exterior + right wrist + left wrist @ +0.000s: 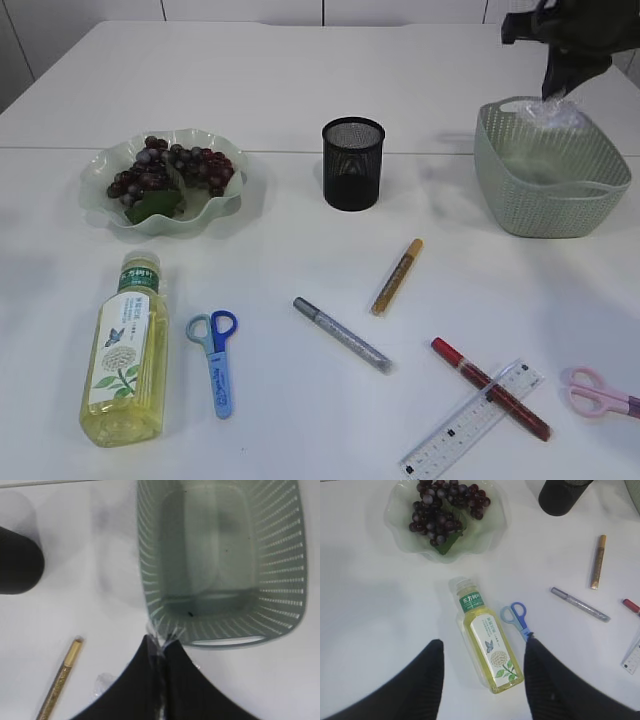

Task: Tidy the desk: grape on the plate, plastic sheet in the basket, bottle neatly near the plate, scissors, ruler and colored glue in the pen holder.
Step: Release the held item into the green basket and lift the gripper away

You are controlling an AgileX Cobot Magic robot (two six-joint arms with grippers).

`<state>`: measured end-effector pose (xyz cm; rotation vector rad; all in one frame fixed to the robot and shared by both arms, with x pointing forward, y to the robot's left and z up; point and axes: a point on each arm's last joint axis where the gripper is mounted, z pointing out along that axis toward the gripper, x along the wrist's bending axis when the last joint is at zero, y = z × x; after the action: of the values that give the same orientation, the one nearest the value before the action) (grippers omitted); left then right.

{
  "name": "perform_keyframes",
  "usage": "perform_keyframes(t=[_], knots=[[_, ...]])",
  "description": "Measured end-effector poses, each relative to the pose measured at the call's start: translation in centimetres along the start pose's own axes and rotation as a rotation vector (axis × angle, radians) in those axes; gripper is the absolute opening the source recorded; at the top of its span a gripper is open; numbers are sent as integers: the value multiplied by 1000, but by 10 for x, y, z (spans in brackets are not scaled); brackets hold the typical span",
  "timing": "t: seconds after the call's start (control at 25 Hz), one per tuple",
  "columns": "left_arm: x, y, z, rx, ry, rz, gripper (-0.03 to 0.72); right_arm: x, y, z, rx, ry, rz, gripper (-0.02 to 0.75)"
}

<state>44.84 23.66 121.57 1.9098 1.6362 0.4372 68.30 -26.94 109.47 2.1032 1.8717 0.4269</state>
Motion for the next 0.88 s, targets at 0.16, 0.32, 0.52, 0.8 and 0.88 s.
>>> perform_keyframes(t=[0.16,0.32,0.52,0.8,0.88], knots=[[0,0,0,0,0,0,379,-11,4,28,24,-55,0,18],[0,0,0,0,0,0,379,-17,9,49,-4,-118,-32,18],[0,0,0,0,0,0,379,-19,21,61,-51,-129,-34,18],[0,0,0,0,0,0,379,-39,28,82,-46,-146,10,18],[0,0,0,0,0,0,379,-47,29,85,-44,-143,33,18]])
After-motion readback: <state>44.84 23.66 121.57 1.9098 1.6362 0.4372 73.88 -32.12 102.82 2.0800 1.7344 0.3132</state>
